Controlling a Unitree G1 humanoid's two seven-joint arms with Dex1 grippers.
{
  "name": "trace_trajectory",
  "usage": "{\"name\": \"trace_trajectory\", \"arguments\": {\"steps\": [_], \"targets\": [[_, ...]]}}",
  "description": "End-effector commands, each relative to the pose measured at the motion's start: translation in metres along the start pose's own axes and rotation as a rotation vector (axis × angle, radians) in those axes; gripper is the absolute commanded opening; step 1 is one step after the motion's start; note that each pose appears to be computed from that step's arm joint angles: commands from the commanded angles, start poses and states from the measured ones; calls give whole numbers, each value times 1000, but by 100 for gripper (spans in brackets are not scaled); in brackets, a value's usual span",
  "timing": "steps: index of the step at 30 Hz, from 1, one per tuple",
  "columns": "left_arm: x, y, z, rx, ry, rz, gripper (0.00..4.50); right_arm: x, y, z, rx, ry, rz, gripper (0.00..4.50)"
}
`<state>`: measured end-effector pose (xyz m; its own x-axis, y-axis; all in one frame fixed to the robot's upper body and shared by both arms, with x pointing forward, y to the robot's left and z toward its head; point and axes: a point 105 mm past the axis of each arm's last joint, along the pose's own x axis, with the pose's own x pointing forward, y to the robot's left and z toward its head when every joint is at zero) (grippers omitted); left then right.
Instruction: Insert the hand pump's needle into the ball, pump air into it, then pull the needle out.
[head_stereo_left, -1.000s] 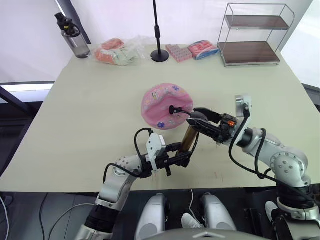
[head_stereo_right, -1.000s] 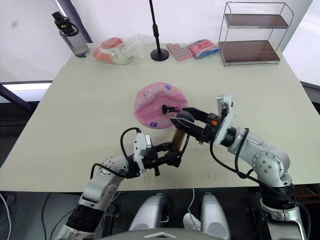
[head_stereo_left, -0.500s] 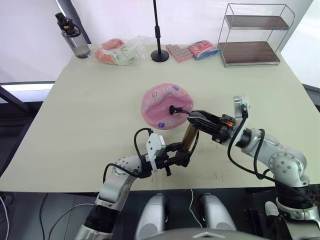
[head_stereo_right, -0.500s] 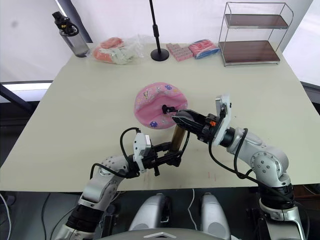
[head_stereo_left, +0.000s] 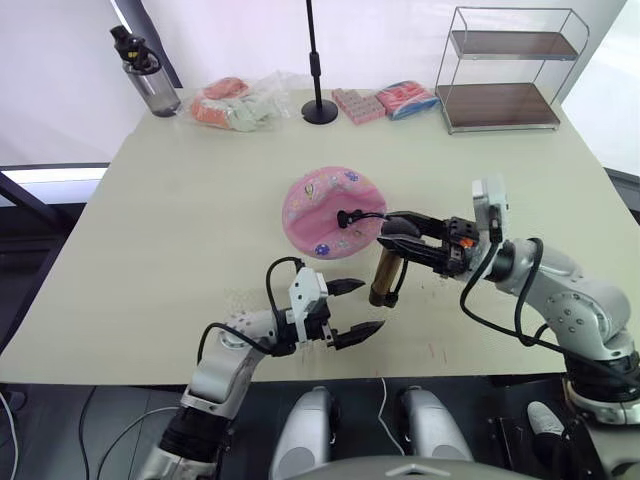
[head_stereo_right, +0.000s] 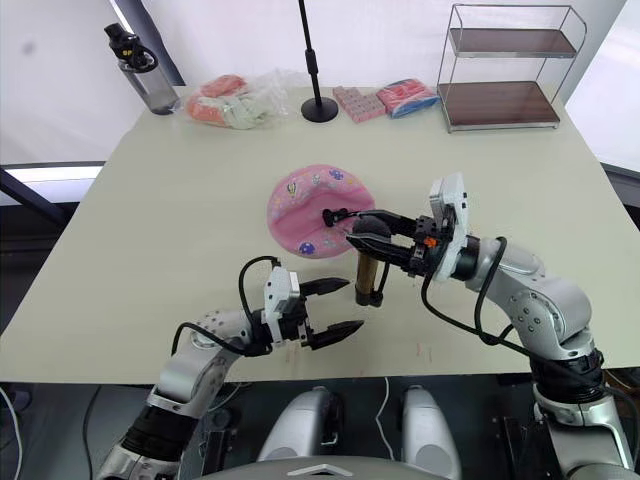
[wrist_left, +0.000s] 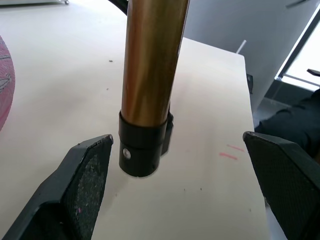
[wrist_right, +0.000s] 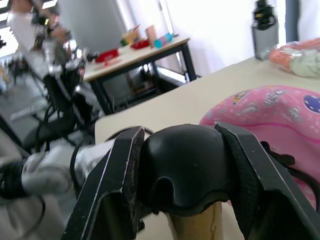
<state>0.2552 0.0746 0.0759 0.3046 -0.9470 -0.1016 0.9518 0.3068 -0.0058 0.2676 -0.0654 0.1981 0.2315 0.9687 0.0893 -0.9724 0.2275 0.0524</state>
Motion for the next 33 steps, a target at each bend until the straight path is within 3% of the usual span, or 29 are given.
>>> {"name": "trace_trajectory", "arguments": {"steps": [1,10,16,33], "targets": [[0,0,0,44,23,-36,447,1,8,10,-85,-3,61,171],[5,2,-7,107,93,-129,447,-8,22,0,-169,56,196,171],[20,-2,-17,176,160,-219,447,-25,16,-22,-126,92,198,171],[58,-4,-31,143,179,-246,447,-41,6,-14,-110,38,118,171]]}}
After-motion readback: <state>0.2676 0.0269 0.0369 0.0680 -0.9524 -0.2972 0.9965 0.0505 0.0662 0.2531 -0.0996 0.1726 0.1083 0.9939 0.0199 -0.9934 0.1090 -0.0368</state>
